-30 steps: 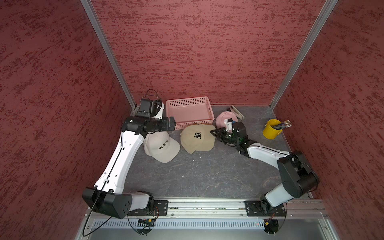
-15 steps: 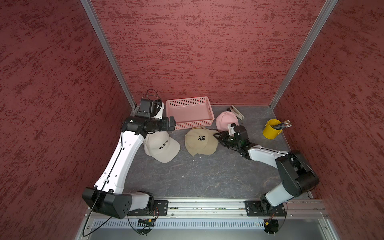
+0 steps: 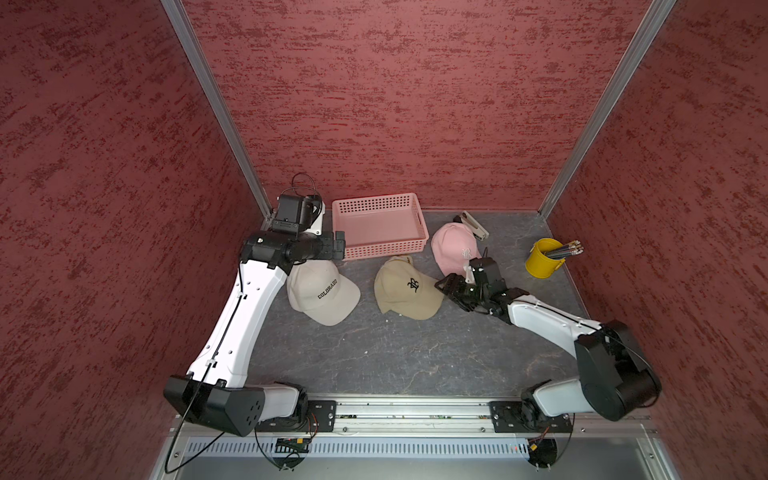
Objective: Turn the baseball cap inside out
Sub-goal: Place the baseball cap at the center of the board, then reset both arms
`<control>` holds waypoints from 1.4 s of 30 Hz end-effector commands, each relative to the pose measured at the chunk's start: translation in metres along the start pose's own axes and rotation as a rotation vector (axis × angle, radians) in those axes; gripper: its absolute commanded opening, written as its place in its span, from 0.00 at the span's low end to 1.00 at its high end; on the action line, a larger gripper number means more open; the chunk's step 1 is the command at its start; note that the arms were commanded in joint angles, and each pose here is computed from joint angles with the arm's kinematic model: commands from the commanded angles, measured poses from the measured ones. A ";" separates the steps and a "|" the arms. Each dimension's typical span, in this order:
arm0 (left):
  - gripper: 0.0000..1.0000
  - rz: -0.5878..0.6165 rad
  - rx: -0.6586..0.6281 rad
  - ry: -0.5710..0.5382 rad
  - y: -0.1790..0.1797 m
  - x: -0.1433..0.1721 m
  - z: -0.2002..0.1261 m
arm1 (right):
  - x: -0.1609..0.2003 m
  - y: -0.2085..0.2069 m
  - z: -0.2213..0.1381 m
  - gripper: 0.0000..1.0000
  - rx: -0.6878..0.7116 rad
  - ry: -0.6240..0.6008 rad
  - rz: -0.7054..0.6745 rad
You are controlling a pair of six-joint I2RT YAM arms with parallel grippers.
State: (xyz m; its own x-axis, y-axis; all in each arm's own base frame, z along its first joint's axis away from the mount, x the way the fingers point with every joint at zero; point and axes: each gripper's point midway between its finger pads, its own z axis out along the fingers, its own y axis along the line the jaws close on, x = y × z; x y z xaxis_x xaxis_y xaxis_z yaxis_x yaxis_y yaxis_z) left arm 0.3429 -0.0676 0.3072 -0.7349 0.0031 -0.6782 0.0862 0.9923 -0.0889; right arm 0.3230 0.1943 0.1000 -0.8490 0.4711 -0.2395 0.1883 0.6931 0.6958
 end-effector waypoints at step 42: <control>1.00 -0.095 -0.208 -0.654 0.085 0.068 0.061 | -0.167 -0.042 -0.124 0.98 0.560 -0.970 -0.706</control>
State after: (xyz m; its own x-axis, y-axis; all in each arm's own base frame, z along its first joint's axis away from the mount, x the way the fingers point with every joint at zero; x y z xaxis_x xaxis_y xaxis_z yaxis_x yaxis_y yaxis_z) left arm 0.3309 -0.0018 0.1773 -0.3153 -0.1034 -0.9433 -0.1037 0.9918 -0.0741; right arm 0.3949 0.0290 0.1784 -0.2652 -0.0366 -0.9635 0.2214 0.9703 -0.0978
